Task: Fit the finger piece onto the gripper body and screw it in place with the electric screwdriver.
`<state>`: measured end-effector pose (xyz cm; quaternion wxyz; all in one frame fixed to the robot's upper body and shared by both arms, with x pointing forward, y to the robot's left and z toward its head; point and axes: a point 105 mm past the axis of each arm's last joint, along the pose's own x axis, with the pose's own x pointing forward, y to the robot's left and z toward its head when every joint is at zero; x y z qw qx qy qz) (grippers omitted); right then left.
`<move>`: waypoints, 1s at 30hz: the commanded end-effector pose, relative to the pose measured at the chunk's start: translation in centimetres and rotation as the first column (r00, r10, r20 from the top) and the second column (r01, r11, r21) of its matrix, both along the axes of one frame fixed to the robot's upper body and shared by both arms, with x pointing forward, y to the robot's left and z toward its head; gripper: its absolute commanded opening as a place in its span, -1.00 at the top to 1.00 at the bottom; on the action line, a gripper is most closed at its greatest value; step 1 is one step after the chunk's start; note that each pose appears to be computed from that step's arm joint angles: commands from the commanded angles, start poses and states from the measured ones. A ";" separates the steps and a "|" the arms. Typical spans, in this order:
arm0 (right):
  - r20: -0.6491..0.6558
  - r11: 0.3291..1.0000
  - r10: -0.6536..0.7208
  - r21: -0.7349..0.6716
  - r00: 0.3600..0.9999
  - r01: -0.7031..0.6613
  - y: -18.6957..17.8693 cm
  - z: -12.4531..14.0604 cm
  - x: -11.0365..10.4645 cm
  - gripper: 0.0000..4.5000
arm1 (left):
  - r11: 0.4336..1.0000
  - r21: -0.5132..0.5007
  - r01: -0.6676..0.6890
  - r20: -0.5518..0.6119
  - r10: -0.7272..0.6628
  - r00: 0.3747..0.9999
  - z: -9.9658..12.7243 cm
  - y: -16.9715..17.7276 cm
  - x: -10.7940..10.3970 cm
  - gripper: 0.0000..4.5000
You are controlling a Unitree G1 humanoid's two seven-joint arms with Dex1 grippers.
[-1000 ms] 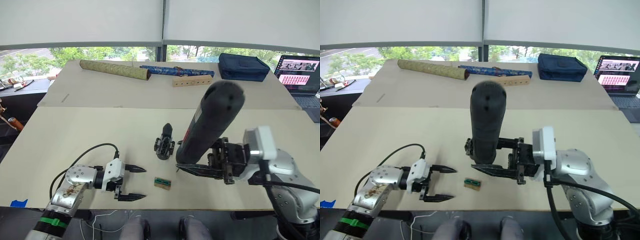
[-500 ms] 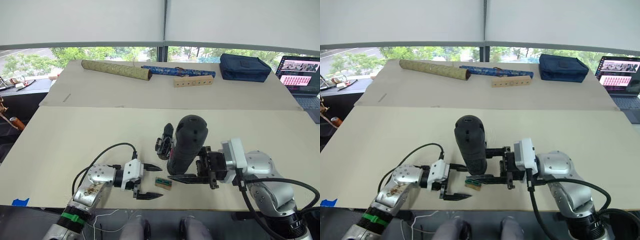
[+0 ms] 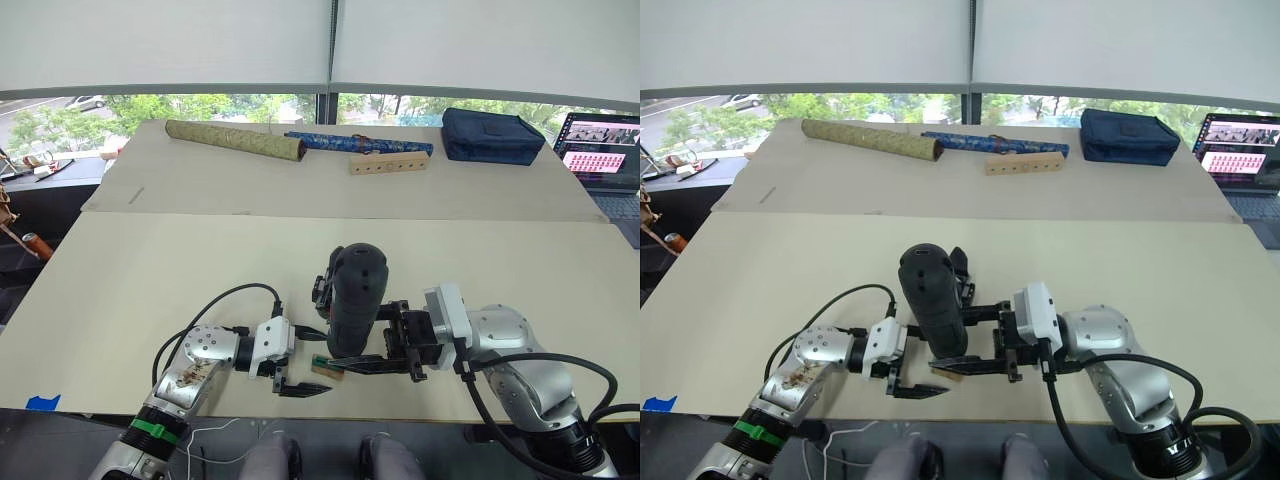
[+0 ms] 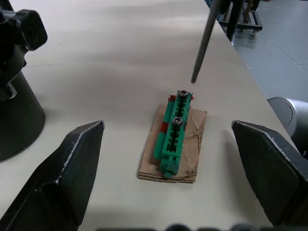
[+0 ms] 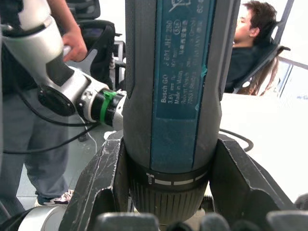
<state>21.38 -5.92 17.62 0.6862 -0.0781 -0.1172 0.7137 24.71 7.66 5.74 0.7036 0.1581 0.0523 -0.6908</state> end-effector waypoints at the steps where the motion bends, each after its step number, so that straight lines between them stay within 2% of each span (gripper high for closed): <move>1: 0.068 0.999 0.020 0.034 0.997 -0.022 0.2 1.0 -0.4 0.15 | 1.000 0.026 0.006 -0.076 -0.005 0.997 -1.7 -0.3 -1.0 -1.00; 30: 0.047 1.000 0.012 0.021 0.999 -0.013 0.5 0.5 -0.3 0.15 | 0.999 0.039 -0.016 -0.097 0.020 0.995 -2.5 0.1 -1.6 -1.00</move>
